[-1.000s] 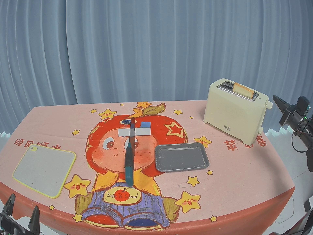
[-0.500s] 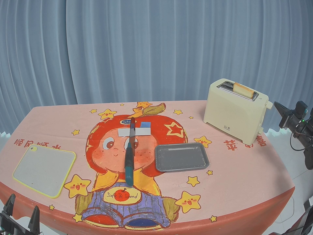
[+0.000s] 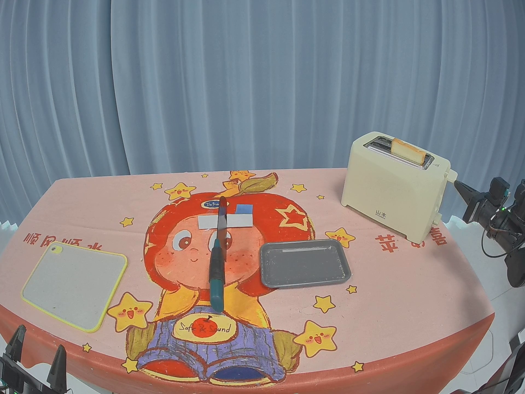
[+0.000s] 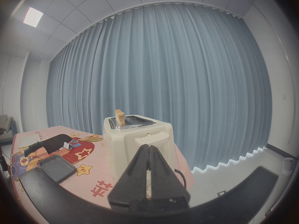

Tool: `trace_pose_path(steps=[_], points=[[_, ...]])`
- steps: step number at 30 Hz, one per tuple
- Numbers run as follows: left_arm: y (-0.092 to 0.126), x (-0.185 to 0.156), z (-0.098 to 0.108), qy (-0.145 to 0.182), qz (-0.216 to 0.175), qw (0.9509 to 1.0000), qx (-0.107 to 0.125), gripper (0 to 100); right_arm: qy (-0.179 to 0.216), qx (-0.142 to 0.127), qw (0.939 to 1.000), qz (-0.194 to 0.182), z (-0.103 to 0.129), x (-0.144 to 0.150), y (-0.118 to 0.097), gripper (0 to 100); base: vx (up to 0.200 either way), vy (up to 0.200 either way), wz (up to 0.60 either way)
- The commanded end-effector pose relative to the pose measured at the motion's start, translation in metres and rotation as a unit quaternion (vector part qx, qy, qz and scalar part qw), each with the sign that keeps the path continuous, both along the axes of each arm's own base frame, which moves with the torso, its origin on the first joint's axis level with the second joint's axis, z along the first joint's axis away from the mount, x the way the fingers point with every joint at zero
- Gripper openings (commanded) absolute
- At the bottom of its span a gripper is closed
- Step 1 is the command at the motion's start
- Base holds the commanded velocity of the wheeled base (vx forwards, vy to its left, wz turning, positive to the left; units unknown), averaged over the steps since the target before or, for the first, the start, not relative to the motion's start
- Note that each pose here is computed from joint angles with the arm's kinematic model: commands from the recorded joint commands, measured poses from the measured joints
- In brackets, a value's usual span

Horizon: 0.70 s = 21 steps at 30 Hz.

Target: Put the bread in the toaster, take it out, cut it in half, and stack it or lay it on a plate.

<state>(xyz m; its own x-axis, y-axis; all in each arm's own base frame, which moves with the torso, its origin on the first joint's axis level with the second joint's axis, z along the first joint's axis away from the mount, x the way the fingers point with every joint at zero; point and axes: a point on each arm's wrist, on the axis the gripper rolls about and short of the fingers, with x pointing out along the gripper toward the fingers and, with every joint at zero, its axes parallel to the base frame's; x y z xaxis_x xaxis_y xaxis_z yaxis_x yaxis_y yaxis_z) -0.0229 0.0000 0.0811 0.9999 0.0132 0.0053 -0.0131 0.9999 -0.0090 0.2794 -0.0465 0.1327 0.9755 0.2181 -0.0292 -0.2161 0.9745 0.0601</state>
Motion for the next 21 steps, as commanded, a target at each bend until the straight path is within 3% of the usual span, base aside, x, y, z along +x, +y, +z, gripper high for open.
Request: trace_pose_path(steps=[1, 9, 18, 21], points=[[0.000, 0.000, -0.005, 0.000, 0.000, 1.0000, 0.000, 100, 0.008, 0.002, 1.0000, 0.000, -0.005, 0.001, 0.000, 0, 0.000, 0.000, 0.00], [0.000, 0.000, -0.005, 0.000, 0.000, 1.0000, 0.000, 100, 0.000, -0.006, 1.0000, -0.004, -0.001, 0.000, -0.002, 0, 0.000, 0.000, 0.00], [0.000, 0.000, -0.005, 0.000, 0.000, 1.0000, 0.000, 100, -0.054, -0.011, 0.9985, 0.001, 0.017, 0.001, 0.002, 0, 0.000, 0.000, 0.00], [0.000, 0.000, -0.005, 0.000, 0.000, 1.0000, 0.000, 100, -0.044, -0.008, 0.9990, 0.004, 0.007, 0.008, 0.002, 0, 0.000, 0.000, 0.00]])
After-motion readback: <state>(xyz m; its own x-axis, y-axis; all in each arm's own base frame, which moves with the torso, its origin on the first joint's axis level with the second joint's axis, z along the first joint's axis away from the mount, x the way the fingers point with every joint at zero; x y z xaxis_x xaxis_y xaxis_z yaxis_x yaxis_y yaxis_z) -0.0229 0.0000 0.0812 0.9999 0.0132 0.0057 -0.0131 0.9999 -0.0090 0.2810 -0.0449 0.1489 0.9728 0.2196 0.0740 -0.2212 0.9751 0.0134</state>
